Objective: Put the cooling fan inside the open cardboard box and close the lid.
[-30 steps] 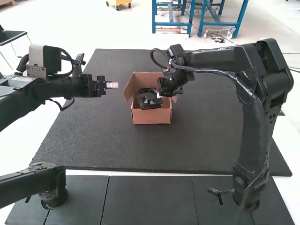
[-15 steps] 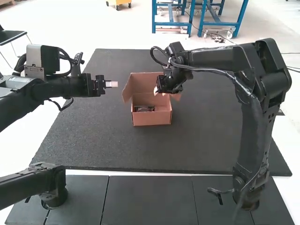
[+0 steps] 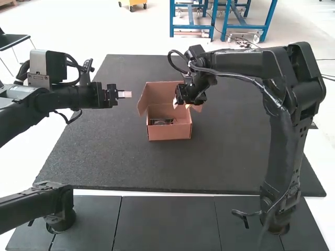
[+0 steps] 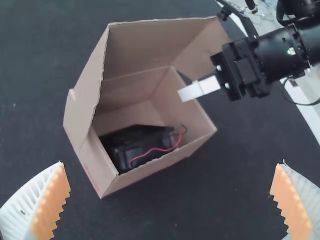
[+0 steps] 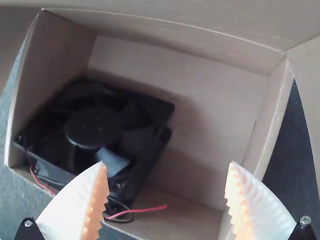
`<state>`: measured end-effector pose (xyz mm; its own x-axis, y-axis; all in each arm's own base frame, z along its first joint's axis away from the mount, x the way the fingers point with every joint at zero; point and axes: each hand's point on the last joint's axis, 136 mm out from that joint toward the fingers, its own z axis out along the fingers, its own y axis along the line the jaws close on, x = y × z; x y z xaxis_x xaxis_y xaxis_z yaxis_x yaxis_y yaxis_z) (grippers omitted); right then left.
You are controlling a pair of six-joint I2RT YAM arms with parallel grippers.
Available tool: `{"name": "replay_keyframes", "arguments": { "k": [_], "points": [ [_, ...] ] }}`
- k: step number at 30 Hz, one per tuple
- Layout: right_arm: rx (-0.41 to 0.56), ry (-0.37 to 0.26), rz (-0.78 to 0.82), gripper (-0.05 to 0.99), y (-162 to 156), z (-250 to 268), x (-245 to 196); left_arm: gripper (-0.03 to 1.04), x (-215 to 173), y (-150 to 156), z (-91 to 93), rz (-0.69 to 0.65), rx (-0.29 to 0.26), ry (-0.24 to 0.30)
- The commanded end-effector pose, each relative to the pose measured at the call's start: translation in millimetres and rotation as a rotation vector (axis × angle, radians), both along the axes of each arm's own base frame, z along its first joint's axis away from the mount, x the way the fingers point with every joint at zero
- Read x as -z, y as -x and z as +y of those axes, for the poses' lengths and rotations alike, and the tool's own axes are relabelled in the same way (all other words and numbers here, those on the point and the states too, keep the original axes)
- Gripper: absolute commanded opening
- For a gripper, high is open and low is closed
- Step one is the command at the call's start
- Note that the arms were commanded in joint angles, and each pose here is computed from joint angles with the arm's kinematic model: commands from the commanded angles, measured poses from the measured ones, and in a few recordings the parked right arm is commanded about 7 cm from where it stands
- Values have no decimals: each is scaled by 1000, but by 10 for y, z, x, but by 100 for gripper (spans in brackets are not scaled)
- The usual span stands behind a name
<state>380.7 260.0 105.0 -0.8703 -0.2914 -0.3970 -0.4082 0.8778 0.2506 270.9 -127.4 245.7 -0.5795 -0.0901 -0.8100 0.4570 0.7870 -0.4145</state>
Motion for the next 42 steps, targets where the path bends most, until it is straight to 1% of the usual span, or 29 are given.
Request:
{"name": "replay_keyframes", "arguments": {
  "k": [1, 5, 7, 10, 14, 18, 21, 23, 24, 26, 27, 30, 31, 36, 37, 42],
  "points": [
    [-49, -14, -24, 54, 74, 125, -100, 95, -270, 12, -9, -62, 6, 20],
    [-76, -4, -4, 54, 132, 220, 5, 95, -304, 10, -9, -70, 6, 21],
    [-87, -8, -12, 53, 125, 262, -19, 95, -315, 10, -9, -72, 6, 21],
    [-99, -24, -23, 53, 111, 310, -132, 95, -324, 18, -8, -70, 6, 21],
    [-105, -9, -1, 53, 183, 238, -242, 95, -303, 8, 9, -66, -5, 15],
    [-92, 0, -33, 54, 191, 163, -407, 95, -256, -24, 30, -56, -23, 3],
    [-86, -6, -64, 54, 214, 123, -542, 95, -208, -53, 49, -40, -36, -7],
    [-81, 1, -85, 59, 228, 80, -607, 95, -172, -68, 57, -27, -42, -12],
    [-83, 13, -101, 60, 228, 41, -634, 95, -151, -76, 62, -20, -46, -15],
    [-87, 44, -144, 65, 228, -41, -701, 95, -120, -94, 65, -7, -49, -20],
    [-82, 48, -156, 67, 235, -67, -732, 94, -100, -108, 68, 1, -53, -25],
    [-81, 49, -168, 69, 298, -121, -771, 94, -55, -156, 68, 21, -57, -31],
    [-78, 61, -175, 70, 311, -158, -773, 94, -39, -182, 71, 30, -61, -34],
    [-38, 84, -209, 71, 303, -393, -795, 95, 26, -329, 136, 45, -97, -85],
    [-39, 97, -219, 74, 299, -446, -778, 94, 39, -359, 149, 46, -102, -97],
    [-28, 130, -274, 74, 246, -600, -752, 94, 82, -464, 205, 53, -126, -145]
  ]
}}
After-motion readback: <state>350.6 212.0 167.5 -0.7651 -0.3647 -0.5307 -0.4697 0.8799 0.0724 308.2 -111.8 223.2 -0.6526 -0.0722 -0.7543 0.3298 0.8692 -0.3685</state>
